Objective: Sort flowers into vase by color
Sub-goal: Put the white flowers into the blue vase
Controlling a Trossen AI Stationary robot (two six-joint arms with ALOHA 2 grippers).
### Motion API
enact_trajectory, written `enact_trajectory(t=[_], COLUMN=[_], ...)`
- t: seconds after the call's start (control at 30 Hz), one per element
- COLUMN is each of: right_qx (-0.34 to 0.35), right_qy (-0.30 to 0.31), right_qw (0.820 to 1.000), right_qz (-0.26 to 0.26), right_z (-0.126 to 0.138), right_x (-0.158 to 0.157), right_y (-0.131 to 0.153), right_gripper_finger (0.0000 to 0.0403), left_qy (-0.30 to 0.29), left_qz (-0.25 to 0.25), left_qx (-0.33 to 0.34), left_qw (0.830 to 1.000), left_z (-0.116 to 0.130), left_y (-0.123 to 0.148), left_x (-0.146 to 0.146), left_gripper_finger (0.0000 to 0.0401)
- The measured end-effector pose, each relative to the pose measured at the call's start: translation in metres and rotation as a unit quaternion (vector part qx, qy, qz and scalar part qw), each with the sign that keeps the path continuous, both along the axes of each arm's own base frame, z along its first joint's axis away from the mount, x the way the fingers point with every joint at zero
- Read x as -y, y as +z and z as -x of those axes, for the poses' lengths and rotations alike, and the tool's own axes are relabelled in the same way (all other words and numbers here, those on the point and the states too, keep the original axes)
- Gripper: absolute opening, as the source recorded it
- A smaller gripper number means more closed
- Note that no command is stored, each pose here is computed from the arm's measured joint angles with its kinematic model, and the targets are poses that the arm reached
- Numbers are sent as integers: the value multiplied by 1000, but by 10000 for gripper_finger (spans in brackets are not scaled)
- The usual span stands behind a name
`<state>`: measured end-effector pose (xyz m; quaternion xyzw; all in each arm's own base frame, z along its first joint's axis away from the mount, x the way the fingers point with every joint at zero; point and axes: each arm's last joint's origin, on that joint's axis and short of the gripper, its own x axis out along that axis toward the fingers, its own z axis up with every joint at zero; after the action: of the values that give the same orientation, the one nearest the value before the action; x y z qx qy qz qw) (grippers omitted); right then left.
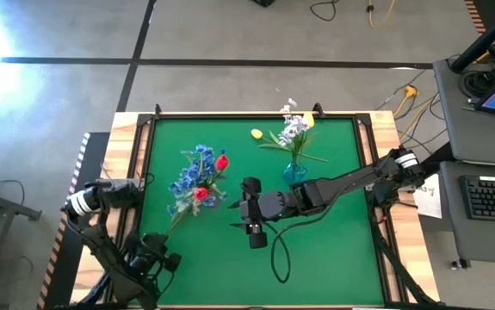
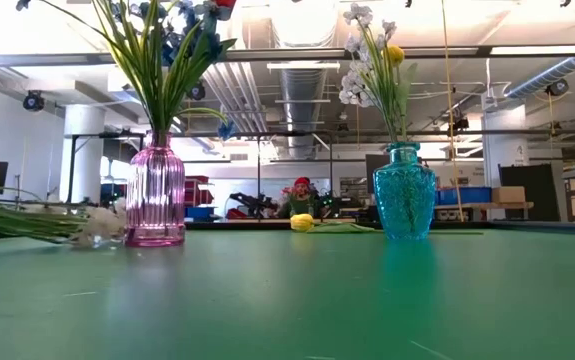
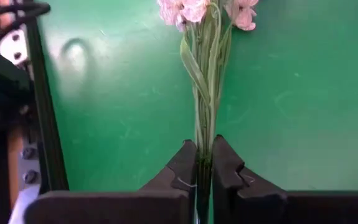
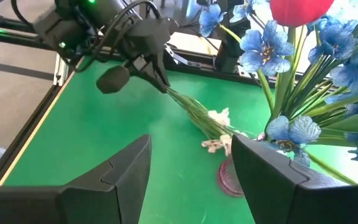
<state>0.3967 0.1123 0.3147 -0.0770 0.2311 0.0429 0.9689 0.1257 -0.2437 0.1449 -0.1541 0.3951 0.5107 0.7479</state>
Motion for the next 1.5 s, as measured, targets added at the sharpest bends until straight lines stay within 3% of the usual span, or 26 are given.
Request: enact_trajectory(t=[0.17,0.4,0.57,0.97,1.3,1.5], right_qx=[0,-33,-48,-56,-57,-64], right_qy=[0,-4,-12,-12,-8,-8], right_qw=[1000,999,999,998,998,998], right_qz=[-1,-3,-13,-11,-11,-9], right_z=[0,9,19,23,24,25], right_x=[0,1,3,4,4,5], right_y=[0,1,8,10,11,10], right_gripper_finger=[215,215,215,215,215,215], left_qy=[2,8,3,27,43,50], left_qz=[29,71,68,34,118,122], left_qx=[1,-22,-3,-6,25,29], left_qw=[1000,997,998,999,992,991], left_z=[1,2,-2,-24,-17,-9], left_y=[4,8,10,8,5,3], left_x=[2,5,3,-23,-48,-63], left_gripper_finger=[56,177,233,226,226,226])
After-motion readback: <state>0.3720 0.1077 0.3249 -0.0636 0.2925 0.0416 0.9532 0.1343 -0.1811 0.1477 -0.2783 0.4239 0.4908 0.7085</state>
